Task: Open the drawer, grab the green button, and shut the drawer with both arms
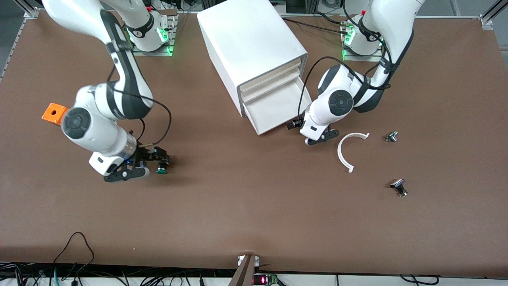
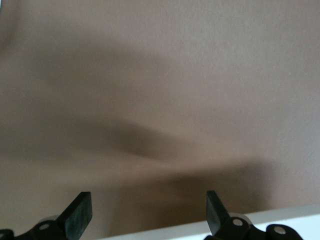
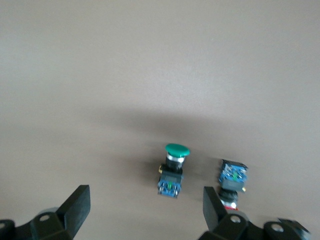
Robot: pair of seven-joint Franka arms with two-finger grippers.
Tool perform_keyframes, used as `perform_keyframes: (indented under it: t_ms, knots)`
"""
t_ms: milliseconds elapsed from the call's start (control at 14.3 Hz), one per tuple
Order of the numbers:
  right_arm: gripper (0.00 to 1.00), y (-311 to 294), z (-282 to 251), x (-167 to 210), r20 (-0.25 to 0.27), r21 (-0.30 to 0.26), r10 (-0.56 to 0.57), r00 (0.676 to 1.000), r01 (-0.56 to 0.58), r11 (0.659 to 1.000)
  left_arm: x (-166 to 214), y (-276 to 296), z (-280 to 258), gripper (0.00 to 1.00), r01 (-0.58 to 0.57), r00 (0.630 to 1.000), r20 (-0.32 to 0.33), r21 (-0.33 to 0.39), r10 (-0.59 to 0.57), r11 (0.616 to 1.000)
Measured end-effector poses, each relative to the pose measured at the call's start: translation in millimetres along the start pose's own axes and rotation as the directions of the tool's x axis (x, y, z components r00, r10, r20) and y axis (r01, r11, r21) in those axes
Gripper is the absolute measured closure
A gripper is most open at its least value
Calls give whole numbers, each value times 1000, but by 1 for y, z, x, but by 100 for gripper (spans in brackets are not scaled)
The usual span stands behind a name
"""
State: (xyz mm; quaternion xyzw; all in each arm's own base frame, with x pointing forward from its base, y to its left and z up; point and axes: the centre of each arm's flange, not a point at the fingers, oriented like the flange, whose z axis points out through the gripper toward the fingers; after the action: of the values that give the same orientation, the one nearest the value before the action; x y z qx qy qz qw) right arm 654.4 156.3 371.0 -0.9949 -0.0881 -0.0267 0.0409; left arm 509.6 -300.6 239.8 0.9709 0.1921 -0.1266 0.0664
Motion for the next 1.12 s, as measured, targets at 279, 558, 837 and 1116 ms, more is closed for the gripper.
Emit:
perform_keyframes:
  t_ms: [279,558,837,1116]
  knots:
    - [0,0,-73,-13,-34,12,11,999,-11,1000,-21,9,17,0,-33,999,28,18,32,999]
    - [0,6,-138,-36,-38,-27,73,997,-74,997,-67,24,41,0,-103,992,81,48,99,993]
    - [0,14,-187,-64,-13,-38,92,996,-93,995,-103,40,47,0,-149,982,123,65,140,987]
    - [0,47,-210,-74,-28,-49,135,990,-137,989,-122,48,59,0,-120,983,147,77,108,990]
